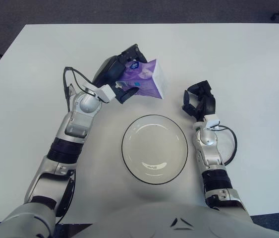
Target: Put the tissue paper into the plate.
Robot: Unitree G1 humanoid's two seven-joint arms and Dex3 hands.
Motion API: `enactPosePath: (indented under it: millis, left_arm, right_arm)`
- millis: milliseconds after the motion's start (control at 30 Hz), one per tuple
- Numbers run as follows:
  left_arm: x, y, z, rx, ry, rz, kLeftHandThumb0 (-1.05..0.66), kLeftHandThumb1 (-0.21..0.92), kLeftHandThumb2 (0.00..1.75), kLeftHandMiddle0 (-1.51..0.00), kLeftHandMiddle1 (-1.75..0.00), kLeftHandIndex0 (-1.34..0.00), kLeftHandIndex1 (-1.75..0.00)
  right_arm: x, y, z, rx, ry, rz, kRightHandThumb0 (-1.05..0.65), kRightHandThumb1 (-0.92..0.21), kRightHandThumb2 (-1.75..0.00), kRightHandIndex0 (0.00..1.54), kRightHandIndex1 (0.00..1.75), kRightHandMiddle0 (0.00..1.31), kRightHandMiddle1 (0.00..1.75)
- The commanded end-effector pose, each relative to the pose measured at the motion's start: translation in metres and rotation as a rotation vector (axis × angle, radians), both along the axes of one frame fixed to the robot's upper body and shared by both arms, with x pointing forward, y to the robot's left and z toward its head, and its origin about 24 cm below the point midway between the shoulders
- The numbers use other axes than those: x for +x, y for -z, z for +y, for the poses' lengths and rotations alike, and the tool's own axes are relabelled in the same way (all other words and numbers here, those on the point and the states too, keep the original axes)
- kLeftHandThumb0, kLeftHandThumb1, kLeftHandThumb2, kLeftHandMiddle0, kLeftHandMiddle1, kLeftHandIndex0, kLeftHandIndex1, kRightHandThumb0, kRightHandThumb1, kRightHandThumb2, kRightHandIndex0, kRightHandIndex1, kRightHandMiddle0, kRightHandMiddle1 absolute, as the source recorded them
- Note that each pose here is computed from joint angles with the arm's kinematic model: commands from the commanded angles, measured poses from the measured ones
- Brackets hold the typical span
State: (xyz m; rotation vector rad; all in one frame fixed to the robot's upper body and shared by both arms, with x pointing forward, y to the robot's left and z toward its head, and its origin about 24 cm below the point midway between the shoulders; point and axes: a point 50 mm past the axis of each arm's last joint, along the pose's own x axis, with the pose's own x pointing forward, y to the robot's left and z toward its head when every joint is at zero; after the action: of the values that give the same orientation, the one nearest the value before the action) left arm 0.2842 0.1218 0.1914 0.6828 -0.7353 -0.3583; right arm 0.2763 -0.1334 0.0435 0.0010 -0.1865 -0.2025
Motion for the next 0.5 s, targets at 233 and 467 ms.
enactPosePath:
  millis: [233, 467]
  left_arm:
    - [-0.032, -0.012, 0.001, -0.034, 0.082, 0.012, 0.00, -0.08, 1.74, -0.93, -1.68, -0.68, -1.75]
    - [-0.053, -0.008, -0.010, -0.045, 0.235, 0.113, 0.00, -0.09, 1.75, -0.96, -1.64, -0.69, -1.75]
  right_arm:
    - [-0.042, 0.077, -0.006, 0.034, 0.033, 0.391, -0.39, -0.65, -0.90, 0.61, 1.41, 0.36, 1.75]
    - [-0.043, 0.076, -0.004, 0.035, 0.025, 0.382, -0.39, -0.65, -0.89, 0.60, 1.41, 0.35, 1.75]
